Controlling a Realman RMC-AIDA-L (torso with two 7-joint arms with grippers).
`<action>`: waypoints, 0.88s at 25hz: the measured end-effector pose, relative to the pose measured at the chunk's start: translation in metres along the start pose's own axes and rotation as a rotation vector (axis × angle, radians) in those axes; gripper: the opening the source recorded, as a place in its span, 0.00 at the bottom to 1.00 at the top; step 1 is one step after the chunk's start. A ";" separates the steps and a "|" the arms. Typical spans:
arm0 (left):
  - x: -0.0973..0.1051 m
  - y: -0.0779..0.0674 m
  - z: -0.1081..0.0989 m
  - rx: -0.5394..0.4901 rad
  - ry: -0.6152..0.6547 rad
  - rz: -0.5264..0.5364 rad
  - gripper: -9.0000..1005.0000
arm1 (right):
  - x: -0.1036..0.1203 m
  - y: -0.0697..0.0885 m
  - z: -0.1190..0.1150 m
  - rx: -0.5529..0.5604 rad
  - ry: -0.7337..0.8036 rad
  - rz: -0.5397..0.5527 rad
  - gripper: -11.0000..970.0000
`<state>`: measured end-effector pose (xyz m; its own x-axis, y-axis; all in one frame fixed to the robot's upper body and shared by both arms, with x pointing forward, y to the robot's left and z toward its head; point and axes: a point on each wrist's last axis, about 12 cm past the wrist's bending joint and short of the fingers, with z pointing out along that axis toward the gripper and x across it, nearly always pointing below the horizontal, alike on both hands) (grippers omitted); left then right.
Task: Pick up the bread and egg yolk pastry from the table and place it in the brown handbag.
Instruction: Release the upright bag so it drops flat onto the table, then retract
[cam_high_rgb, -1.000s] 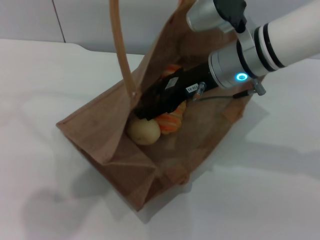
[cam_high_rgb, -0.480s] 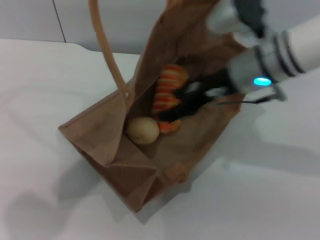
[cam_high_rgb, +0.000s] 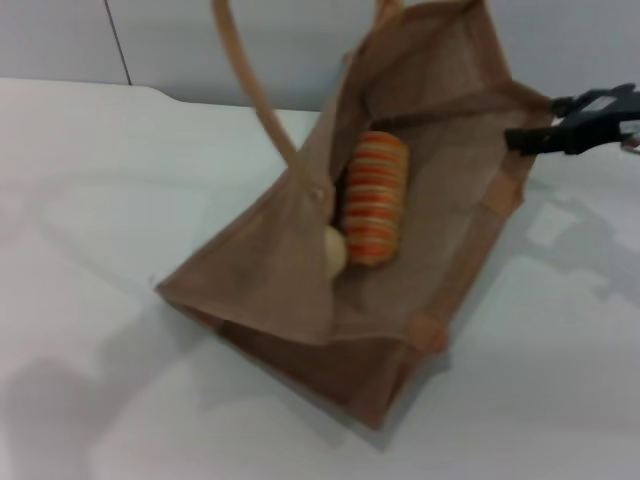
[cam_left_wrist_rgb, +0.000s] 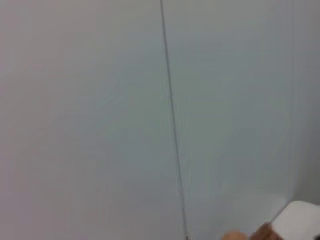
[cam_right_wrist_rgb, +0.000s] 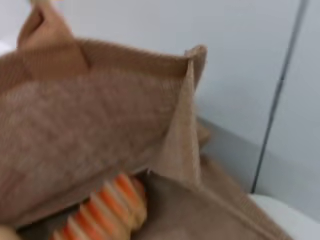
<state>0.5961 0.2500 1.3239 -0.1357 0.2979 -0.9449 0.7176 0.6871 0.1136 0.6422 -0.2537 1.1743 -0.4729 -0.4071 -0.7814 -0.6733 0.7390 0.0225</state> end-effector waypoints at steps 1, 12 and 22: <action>0.000 0.000 0.003 0.016 -0.004 0.000 0.17 | 0.000 -0.001 -0.002 0.006 -0.012 0.008 0.92; 0.013 0.005 0.017 0.084 -0.048 -0.023 0.26 | -0.001 -0.005 -0.005 0.018 -0.033 0.017 0.92; 0.024 0.005 0.013 0.089 -0.062 0.005 0.31 | -0.008 -0.017 -0.014 0.090 -0.097 0.033 0.92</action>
<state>0.6058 0.2519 1.2977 -0.0917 0.2580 -0.9618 0.7766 0.6231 0.0931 0.6500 -0.2708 1.1892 -0.4340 -0.3313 -0.8378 -0.6025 0.7981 -0.0035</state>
